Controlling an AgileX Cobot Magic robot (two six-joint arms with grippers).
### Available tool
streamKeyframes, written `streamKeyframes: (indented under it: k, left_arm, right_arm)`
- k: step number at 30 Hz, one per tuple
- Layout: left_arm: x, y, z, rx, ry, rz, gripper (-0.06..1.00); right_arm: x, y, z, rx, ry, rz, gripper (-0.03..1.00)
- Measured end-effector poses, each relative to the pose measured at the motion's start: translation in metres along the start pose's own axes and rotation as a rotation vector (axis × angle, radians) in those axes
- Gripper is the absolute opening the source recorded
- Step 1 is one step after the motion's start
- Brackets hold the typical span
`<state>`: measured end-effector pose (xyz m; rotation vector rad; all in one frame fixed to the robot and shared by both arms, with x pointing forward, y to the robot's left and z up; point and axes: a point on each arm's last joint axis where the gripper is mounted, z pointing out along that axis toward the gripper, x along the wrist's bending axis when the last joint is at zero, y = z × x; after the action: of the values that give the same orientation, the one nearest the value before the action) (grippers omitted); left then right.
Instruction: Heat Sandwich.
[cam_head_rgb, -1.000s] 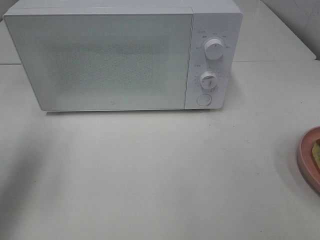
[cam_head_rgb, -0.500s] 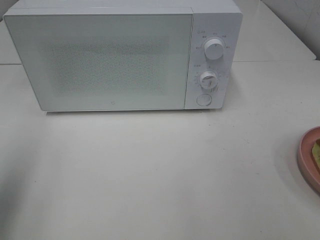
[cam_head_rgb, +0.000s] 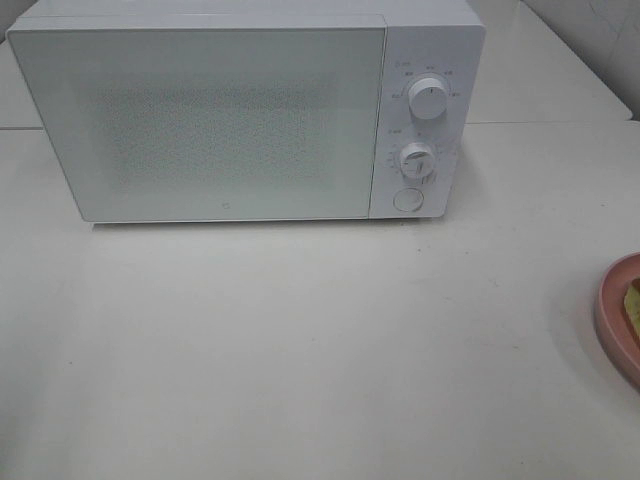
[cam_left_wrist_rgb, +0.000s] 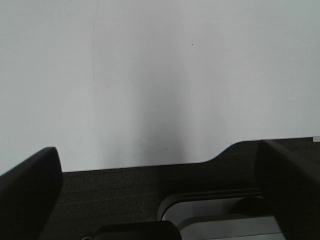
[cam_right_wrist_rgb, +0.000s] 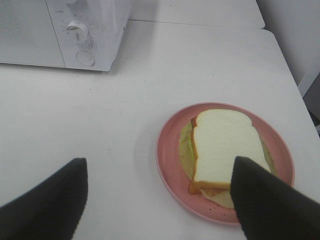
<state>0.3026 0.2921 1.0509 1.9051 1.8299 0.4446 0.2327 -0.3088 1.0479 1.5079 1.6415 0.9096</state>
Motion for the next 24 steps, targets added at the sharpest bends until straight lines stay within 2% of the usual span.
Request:
streamKeyframes:
  k: [2,4,6,7,11,12,16,19,24]
  left_arm:
    - [0.000,-0.005,-0.002,-0.028,0.000,0.002,0.99]
    - [-0.001,-0.012,-0.010,-0.134,0.003,0.008,0.99]
    - [-0.001,-0.014,-0.011,-0.163,0.004,0.009,0.99]
    - [-0.001,-0.021,-0.015,-0.230,0.005,0.013,0.99]
    - [-0.002,-0.029,-0.022,-0.310,0.005,0.019,0.99]
    - [-0.003,-0.035,-0.027,-0.359,0.006,0.024,0.99]
    - [-0.003,-0.043,-0.033,-0.421,0.013,0.032,0.99]
    - [-0.004,-0.055,-0.040,-0.512,0.014,0.041,0.99]
    - [-0.004,-0.058,-0.042,-0.541,0.014,0.044,0.99]
  right_arm:
    - [0.000,0.000,0.000,0.000,0.000,0.000,0.76]
    - [0.000,0.000,0.000,0.000,0.000,0.000,0.76]
    - [0.000,0.000,0.000,0.000,0.000,0.000,0.76]
    - [0.000,0.000,0.000,0.000,0.000,0.000,0.76]
    - [0.000,0.000,0.000,0.000,0.000,0.000,0.76]
    - [0.000,0.000,0.000,0.000,0.000,0.000,0.76]
    - [0.000,0.000,0.000,0.000,0.000,0.000,0.76]
    - [0.000,0.000,0.000,0.000,0.000,0.000,0.76]
    - [0.000,0.000,0.000,0.000,0.000,0.000,0.76]
